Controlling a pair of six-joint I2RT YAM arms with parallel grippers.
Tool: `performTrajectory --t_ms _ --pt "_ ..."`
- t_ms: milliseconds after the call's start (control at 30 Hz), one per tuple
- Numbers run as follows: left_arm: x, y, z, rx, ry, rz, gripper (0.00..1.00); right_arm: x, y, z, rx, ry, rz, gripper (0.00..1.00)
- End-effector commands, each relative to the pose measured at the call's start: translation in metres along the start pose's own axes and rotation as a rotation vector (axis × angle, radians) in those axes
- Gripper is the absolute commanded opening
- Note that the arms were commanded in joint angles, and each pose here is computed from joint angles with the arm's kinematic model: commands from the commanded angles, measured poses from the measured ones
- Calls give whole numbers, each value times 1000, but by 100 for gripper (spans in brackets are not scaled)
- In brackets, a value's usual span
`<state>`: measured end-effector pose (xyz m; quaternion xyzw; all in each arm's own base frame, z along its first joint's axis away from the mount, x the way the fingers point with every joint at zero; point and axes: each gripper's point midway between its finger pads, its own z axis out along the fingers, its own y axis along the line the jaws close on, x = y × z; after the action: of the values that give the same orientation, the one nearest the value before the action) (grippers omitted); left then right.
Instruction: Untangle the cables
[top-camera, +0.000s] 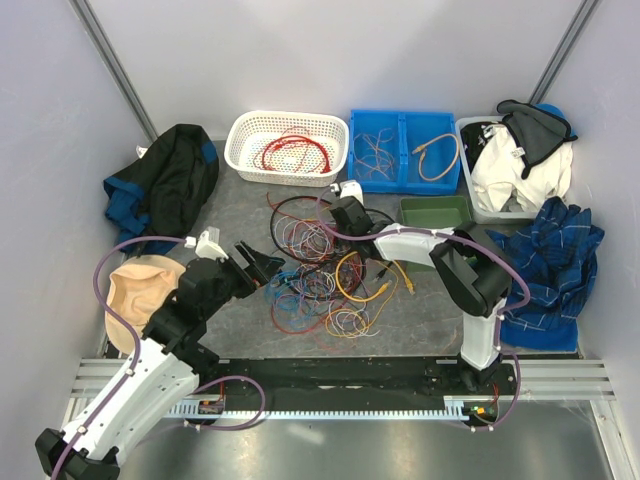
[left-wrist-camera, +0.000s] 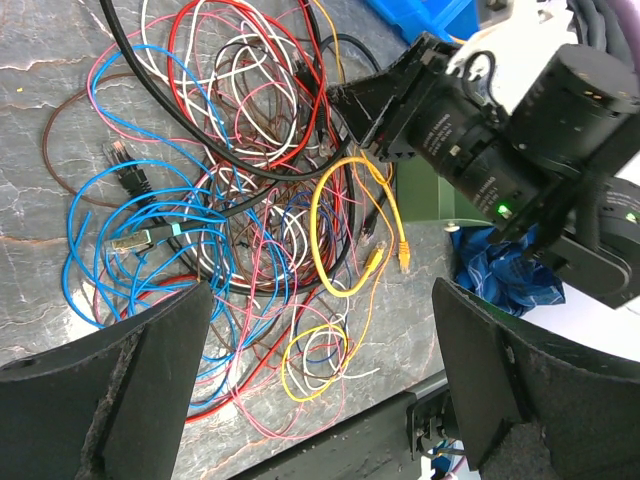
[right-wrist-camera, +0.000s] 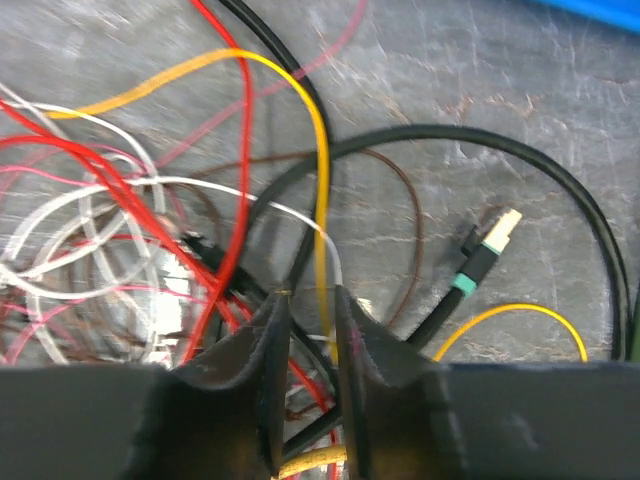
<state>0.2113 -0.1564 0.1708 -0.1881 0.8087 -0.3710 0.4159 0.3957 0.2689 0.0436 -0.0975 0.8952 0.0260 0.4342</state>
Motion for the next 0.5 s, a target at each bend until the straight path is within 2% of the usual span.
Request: performTrajectory --t_ms 0,67,133,167,233,267,333,367,467 --pt "-1 -4 1 11 -4 -14 97 -10 -10 1 34 -24 44 12" --pt "-2 -4 2 9 -6 -11 97 -16 -12 -9 25 -51 69 2" --pt "-4 -5 1 8 -13 -11 97 -18 -14 -21 8 -72 89 0" --pt "-5 -4 2 6 -17 -8 97 -37 -10 -42 -23 -126 116 0" --pt "-8 -7 2 8 -27 -4 96 -43 -5 -65 -54 -162 120 0" --pt "-13 -8 2 6 -46 2 95 -62 4 -94 -98 -221 130 0" --pt "-20 -14 1 13 -70 11 95 -73 11 -124 -145 -252 122 0" --pt "-26 -15 0 10 -92 24 95 -94 19 -159 -208 -321 140 0" --pt "-44 -31 -3 45 -154 49 96 -130 25 -228 -318 -424 162 0"
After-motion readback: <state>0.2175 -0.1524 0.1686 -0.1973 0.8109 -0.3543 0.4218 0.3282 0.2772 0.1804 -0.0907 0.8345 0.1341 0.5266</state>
